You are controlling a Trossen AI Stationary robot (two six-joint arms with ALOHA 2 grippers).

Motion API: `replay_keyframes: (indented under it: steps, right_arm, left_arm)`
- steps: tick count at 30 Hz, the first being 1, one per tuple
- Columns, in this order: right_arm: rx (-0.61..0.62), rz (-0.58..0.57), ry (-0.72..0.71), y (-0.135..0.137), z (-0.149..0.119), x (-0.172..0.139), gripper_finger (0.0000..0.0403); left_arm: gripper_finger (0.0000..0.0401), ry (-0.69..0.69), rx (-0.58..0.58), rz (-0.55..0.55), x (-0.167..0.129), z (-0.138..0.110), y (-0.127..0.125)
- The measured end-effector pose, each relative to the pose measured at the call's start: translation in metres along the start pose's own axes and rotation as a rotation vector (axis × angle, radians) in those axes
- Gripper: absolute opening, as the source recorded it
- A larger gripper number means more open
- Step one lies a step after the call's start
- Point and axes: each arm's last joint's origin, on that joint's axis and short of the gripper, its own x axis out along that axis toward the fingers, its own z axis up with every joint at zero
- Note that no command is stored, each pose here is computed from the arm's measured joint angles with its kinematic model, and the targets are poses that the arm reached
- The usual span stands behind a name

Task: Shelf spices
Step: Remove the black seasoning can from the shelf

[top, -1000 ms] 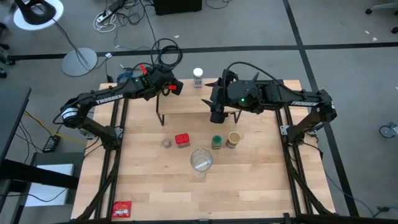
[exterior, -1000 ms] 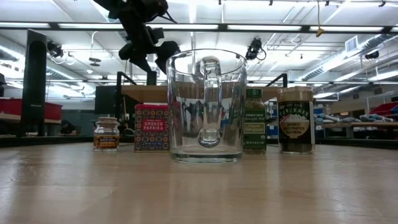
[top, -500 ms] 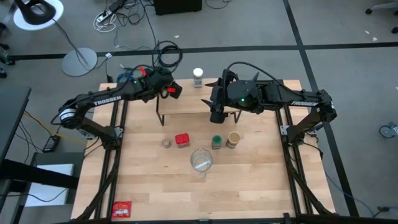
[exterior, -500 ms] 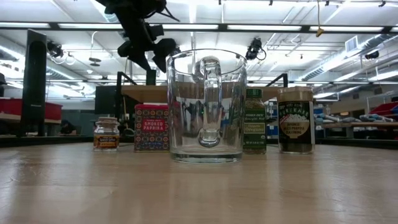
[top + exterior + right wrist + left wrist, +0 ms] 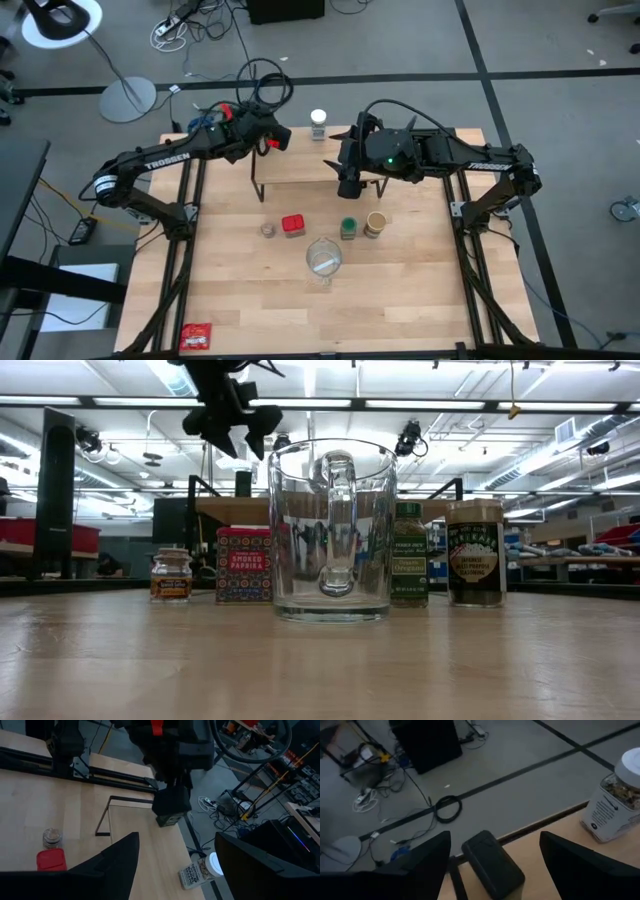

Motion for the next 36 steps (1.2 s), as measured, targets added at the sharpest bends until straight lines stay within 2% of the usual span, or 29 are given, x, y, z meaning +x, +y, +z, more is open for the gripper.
replay_keyframes:
  steps: [13, 23, 29, 36]
  right_arm:
    - [-0.019, 0.025, -0.008, 0.001, 0.000, 0.000, 0.0258]
    - [-0.029, 0.058, -0.018, 0.002, 0.000, 0.000, 0.0258]
    - [-0.031, 0.062, -0.021, 0.003, 0.001, -0.001, 0.0255]
    - [-0.036, 0.070, -0.023, 0.006, 0.002, -0.002, 0.0252]
  left_arm:
    - [0.0310, 0.004, -0.168, 0.027, -0.008, -0.002, -0.002]
    - [0.0309, 0.068, -0.286, -0.029, -0.007, -0.006, -0.005]
    - [0.0309, 0.108, -0.326, -0.054, -0.003, -0.006, -0.002]
    - [0.0309, 0.135, -0.312, -0.017, 0.006, -0.011, -0.006]
